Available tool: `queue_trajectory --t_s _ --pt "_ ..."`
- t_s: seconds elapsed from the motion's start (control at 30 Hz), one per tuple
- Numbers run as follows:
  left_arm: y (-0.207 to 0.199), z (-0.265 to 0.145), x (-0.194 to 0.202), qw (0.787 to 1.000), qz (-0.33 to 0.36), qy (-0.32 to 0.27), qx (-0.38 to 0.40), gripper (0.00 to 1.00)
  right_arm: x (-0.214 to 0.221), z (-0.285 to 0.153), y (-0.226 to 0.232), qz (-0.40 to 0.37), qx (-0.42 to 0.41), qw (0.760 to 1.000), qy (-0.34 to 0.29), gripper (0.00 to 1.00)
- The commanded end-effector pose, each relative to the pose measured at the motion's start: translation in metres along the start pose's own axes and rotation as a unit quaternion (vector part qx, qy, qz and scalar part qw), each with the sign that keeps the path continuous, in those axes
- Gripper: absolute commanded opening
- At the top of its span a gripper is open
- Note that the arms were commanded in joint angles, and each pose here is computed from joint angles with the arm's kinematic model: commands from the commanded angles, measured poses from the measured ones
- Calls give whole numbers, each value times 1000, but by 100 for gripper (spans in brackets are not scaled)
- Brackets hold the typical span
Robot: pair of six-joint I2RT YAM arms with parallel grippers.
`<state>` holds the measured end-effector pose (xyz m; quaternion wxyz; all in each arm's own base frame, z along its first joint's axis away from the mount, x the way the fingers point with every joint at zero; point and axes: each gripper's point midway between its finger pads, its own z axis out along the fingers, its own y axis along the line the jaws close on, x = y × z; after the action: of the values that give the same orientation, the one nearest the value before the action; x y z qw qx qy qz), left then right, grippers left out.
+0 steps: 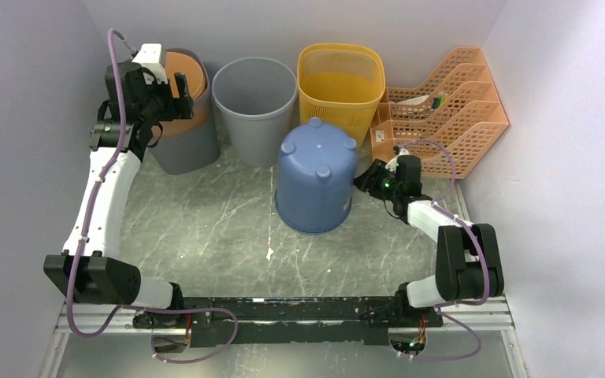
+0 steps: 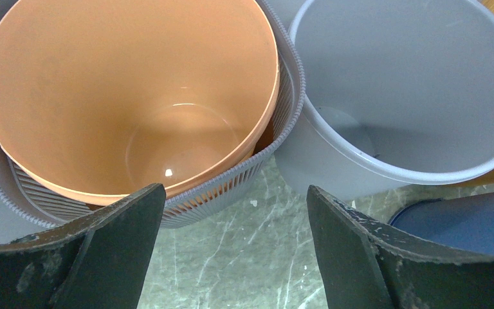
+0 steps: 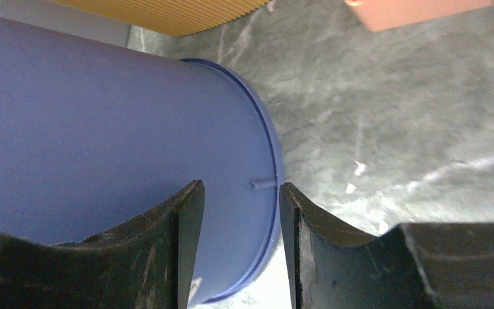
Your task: Turn the large container upside down
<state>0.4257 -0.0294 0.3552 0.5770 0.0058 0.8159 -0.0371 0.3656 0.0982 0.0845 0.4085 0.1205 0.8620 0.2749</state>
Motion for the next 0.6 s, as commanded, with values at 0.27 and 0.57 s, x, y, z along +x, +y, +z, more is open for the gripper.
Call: queue_trajectory --t_s 0.27,0.57 --pt "-20 -14 -38 998 -9 -49 46 93 70 60 143 -62 -110 990 65 47" --pt "-21 -12 -36 998 -7 -50 49 93 163 119 301 -118 -247 951 142 47"
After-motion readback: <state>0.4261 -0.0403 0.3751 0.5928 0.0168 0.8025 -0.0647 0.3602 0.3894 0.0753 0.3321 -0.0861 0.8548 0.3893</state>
